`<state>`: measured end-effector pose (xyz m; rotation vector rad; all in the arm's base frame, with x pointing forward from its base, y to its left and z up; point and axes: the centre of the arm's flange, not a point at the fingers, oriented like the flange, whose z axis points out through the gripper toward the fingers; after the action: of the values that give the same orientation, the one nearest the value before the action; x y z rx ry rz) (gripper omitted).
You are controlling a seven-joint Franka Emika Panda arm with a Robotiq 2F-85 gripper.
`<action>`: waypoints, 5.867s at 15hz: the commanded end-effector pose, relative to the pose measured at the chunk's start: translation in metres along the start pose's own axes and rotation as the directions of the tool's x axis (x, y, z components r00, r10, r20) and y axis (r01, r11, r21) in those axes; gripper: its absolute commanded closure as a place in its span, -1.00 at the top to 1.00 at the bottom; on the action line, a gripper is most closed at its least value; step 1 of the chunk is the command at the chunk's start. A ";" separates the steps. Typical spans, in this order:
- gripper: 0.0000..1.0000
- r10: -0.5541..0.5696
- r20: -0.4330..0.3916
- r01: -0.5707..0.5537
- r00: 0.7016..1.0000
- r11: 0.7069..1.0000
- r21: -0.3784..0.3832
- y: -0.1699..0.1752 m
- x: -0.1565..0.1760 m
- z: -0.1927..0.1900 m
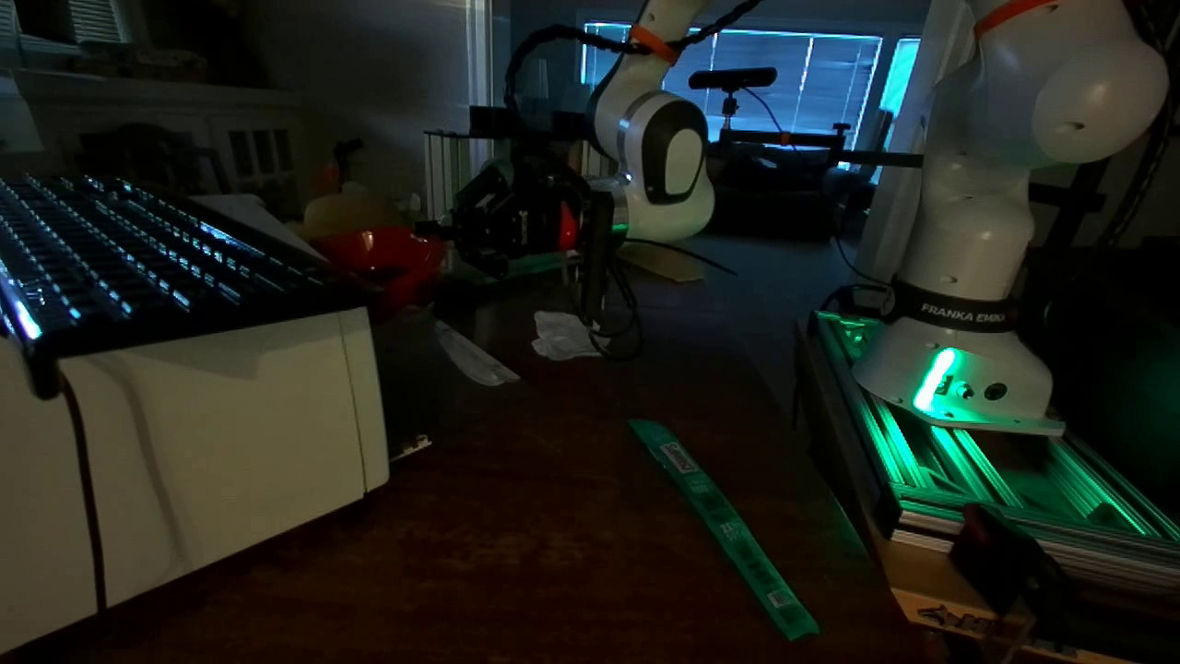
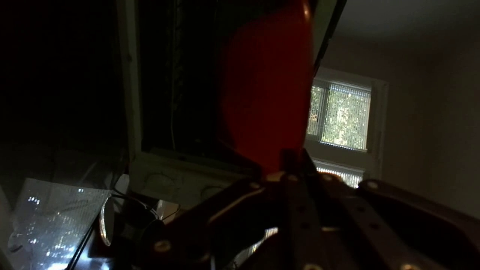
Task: Put the red bowl in the white oven.
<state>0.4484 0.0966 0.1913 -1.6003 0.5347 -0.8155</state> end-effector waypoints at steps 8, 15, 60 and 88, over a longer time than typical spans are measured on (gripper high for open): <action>-0.99 0.041 0.056 -0.042 0.998 0.999 0.015 0.024 -0.011 0.051; -0.99 0.072 0.075 -0.074 0.995 0.997 0.021 0.029 -0.010 0.072; 1.00 -0.094 0.221 0.160 0.971 0.939 -0.303 -0.039 0.020 0.046; 1.00 -0.305 0.821 0.873 0.483 0.234 -0.427 -0.185 0.034 -0.011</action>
<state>0.4435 0.1003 0.3795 -2.9954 -0.4009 -0.5474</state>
